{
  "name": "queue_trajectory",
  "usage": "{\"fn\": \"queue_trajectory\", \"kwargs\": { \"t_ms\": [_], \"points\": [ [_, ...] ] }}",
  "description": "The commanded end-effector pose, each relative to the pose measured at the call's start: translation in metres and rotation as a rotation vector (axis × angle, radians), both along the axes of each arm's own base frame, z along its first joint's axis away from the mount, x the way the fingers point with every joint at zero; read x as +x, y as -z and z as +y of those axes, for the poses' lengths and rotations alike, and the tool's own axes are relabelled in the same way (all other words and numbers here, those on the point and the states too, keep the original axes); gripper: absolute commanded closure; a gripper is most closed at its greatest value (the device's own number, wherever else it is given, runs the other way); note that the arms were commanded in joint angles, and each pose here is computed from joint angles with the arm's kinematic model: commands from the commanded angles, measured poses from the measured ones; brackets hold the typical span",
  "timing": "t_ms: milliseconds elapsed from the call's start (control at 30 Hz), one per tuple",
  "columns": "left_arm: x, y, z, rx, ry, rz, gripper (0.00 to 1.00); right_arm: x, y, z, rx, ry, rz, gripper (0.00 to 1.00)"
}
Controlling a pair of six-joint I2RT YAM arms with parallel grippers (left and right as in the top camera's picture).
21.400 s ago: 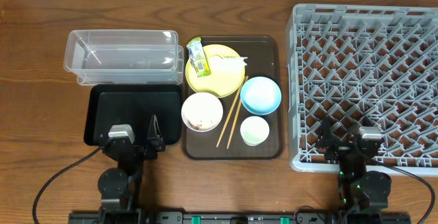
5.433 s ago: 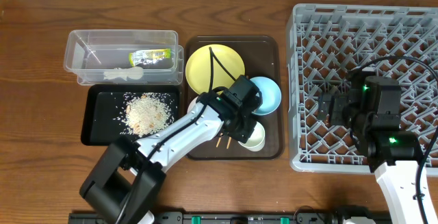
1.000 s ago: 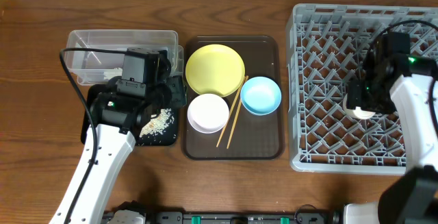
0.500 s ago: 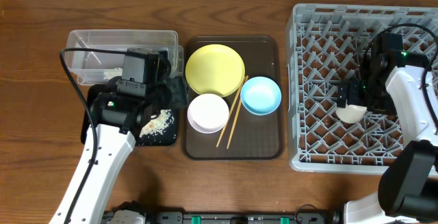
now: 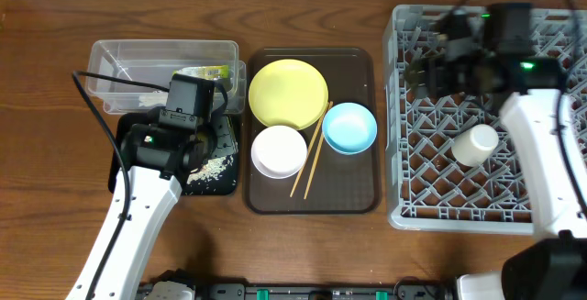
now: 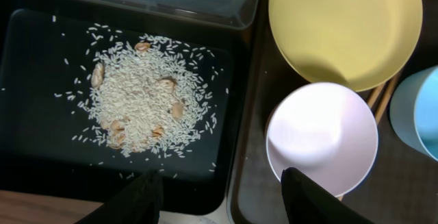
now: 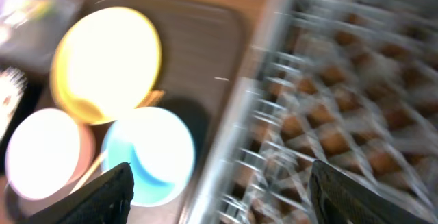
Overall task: Sort waste into correct bins and load items into the dishwasher rack
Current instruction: 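Grasp the blue bowl with the right gripper and lift it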
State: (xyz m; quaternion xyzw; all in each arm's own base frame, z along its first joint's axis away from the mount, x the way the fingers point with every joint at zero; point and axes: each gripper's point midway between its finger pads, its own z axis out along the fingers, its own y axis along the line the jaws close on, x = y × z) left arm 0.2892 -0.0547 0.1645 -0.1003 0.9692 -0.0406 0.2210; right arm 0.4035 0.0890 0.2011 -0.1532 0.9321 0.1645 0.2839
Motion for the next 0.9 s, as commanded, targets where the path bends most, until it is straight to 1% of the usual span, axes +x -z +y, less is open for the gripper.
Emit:
{"fn": "queue_trajectory", "kwargs": {
  "t_ms": [0, 133, 300, 400, 567, 767, 867],
  "points": [
    [0.003, -0.003, 0.008, 0.021, -0.042, -0.011, 0.41, -0.001, 0.021, 0.036, -0.065, -0.164, -0.001, 0.20],
    [0.003, -0.003, 0.007, 0.021, -0.042, -0.012, 0.41, 0.004, 0.056, 0.057, -0.197, -0.198, 0.030, 0.21],
    [0.003, -0.003, 0.007, 0.021, -0.042, -0.012, 0.41, 0.001, 0.103, 0.078, -0.265, -0.251, 0.108, 0.23],
    [0.003, -0.003, 0.007, 0.021, -0.042, -0.012, 0.40, 0.000, 0.126, 0.082, -0.289, -0.264, 0.150, 0.28],
    [0.003, -0.003, 0.007, 0.021, -0.042, -0.012, 0.39, -0.003, 0.155, 0.082, -0.310, -0.271, 0.214, 0.39],
    [0.003, -0.003, 0.007, 0.021, -0.042, -0.012, 0.37, -0.002, 0.164, 0.077, -0.332, -0.238, 0.236, 0.62],
    [0.003, -0.003, 0.007, 0.021, -0.042, -0.012, 0.37, -0.005, 0.165, 0.075, -0.337, -0.238, 0.247, 0.76]
  ]
}}
